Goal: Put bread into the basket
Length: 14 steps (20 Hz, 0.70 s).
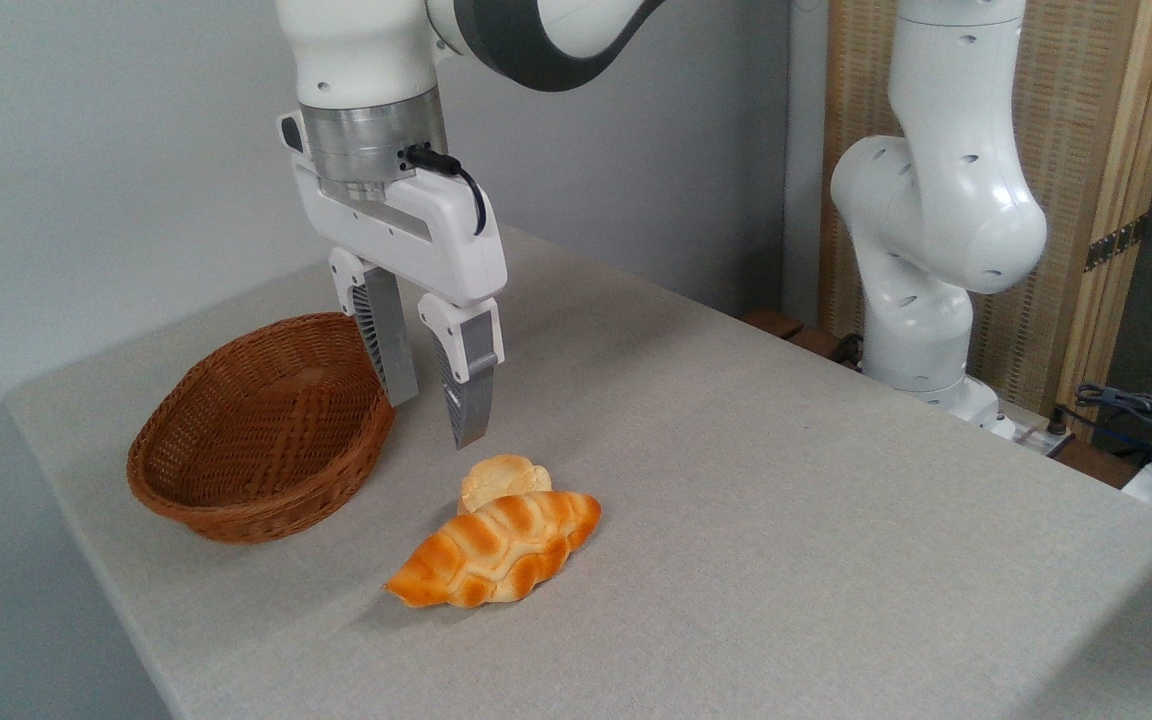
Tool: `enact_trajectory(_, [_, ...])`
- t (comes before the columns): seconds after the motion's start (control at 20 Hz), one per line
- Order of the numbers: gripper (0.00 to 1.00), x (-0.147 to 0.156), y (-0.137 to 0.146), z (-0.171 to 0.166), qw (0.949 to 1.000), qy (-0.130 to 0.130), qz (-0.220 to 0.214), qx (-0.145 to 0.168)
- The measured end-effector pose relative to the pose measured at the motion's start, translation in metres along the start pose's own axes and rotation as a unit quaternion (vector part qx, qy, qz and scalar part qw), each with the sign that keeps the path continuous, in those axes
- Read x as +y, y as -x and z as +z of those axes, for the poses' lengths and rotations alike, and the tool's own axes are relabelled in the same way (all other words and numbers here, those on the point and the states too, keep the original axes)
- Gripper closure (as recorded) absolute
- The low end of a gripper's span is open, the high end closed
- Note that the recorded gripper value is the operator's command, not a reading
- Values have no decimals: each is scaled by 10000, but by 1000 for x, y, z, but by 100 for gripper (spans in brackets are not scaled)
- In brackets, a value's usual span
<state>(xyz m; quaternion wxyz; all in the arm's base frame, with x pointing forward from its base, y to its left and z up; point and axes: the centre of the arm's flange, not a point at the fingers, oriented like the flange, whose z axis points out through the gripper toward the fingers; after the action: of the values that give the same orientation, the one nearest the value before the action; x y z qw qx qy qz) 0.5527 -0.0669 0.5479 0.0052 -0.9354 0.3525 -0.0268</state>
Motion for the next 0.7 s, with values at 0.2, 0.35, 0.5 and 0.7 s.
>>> enact_trajectory(0.2, [0,-2,1,0,10000,8,-19,-13])
enact_trajectory(0.35, [0,-1,3,0,10000,48,-19,-71])
enact_trajectory(0.5, [0,-1,3,0,10000,51,-19,-75])
enact_trajectory(0.7, [0,-1,3,0,10000,51,-19,-75])
